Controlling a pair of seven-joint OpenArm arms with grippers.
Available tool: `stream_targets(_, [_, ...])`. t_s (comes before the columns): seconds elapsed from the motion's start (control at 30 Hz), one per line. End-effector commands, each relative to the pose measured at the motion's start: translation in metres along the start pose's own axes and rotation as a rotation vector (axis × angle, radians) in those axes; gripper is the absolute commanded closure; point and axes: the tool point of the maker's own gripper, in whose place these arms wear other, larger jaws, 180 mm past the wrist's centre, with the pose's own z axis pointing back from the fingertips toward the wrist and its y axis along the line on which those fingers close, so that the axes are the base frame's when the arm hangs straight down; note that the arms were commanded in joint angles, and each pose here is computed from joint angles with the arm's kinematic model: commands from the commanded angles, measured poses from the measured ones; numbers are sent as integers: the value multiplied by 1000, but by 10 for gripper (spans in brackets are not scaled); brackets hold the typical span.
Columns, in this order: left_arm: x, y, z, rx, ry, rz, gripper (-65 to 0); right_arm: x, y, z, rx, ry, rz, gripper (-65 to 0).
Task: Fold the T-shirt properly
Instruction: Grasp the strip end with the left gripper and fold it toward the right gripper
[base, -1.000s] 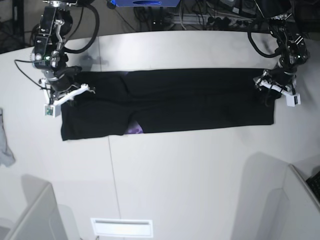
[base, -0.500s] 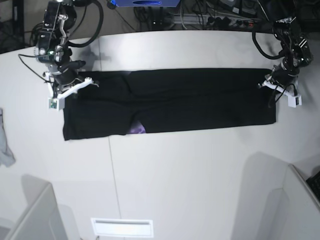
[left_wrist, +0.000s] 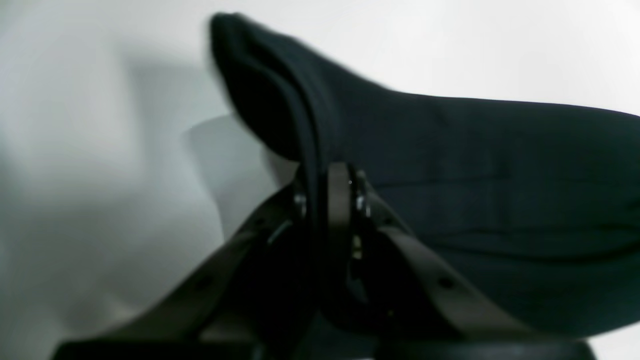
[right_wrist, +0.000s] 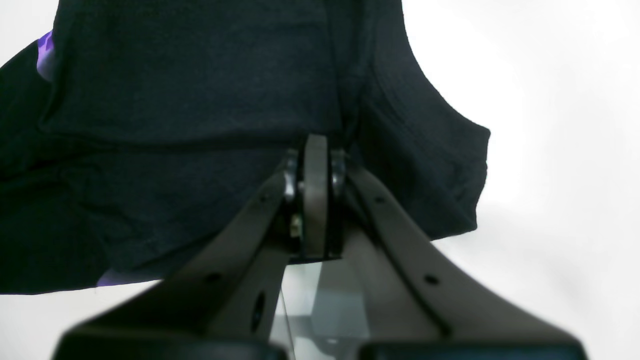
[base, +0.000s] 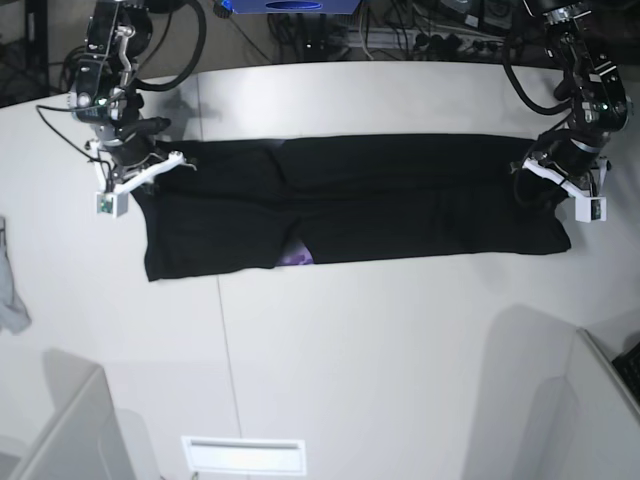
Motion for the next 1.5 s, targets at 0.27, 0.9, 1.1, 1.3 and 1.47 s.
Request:
stream_targets(0.27, [-3,-82,-7,-177,5,-68,0,16,2,3,9,-52,10,0])
stream_targets(0.9, [-22,-221,-31,-417,82,7,0,14,-2,3,2,-47,7,0])
stream_targets(1.1, [-24,-238,-30,-459,91,-12,0,13,-2,3,1,-46,7,0])
stream_targets(1.3, [-28,-250,-33,-481,105,0,0,14,-1,3,3,-47,7,0])
stream_targets(1.47, [-33,-260,-41,-494,124,27,0,14,-2,3,2,-47,7,0])
